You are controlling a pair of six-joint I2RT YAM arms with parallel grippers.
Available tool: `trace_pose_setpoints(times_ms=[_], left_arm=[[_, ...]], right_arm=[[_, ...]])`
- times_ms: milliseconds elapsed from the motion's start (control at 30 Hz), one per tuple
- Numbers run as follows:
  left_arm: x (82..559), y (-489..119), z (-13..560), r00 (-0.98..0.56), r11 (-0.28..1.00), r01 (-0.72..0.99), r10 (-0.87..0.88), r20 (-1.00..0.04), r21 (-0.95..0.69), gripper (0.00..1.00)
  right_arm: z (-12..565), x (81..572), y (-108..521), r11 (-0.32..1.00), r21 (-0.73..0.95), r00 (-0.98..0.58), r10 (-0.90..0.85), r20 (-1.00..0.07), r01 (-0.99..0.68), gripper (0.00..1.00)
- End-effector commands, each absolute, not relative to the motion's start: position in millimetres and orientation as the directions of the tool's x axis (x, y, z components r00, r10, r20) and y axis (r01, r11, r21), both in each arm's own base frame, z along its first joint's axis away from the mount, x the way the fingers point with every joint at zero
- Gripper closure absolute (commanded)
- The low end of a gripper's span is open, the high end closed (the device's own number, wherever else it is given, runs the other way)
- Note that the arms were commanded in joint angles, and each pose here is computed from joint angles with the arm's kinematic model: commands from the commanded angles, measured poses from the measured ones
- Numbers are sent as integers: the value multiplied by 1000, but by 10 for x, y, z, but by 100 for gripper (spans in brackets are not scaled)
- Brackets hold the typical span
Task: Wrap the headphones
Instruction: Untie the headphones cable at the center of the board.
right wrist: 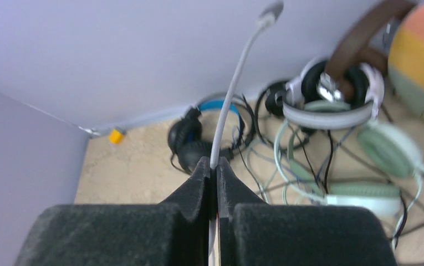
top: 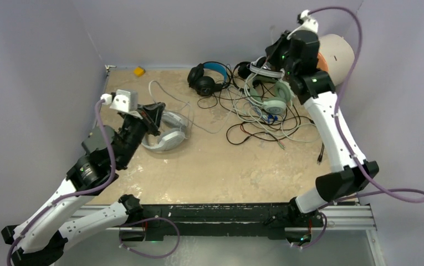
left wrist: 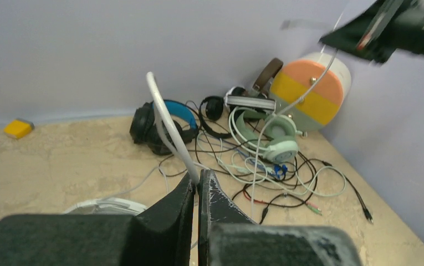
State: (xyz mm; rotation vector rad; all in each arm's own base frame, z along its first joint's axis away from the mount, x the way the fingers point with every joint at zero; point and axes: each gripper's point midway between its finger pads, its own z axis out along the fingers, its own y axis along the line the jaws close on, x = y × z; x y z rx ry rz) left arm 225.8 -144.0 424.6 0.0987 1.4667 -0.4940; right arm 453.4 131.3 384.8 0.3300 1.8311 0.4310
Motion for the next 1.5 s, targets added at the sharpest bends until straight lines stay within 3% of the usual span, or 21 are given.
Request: trace_pose_setpoints(times_ms=[0, 333, 533, 867, 1000, 1200, 1467], left_arm=[[2277, -1537, 4279, 30, 873, 409, -306, -952, -267, 100], [2345, -1631, 4068, -4, 882, 407, -259, -966, -238, 100], [2382, -1716, 3944, -31, 881, 416, -233, -972, -224, 100], [2392, -1878, 3834, -62, 862, 467, -191, -980, -197, 100], [2381, -1845, 3865, -52, 865, 463, -190, -980, -192, 100], [2362, -1488, 4076, 21, 910, 353, -239, -971, -216, 100], [2245, -1079, 4337, 131, 934, 265, -281, -951, -239, 100]], right_arm=[[4703, 4166, 1233, 923, 361, -149, 342, -928, -131, 100], [5117, 3475, 1675, 799, 343, -160, 304, -939, -495, 100], [5211, 3128, 1769, 720, 377, -179, 339, -924, -583, 100], [4023, 2955, 1803, 717, 508, -459, 290, -840, -476, 100], [3646, 2688, 1934, 652, 513, -544, 180, -820, -559, 100], [3503, 2141, 2152, 425, 556, -595, 49, -802, -714, 100], [3560, 2173, 2416, 309, 600, -624, 26, -781, -738, 100]])
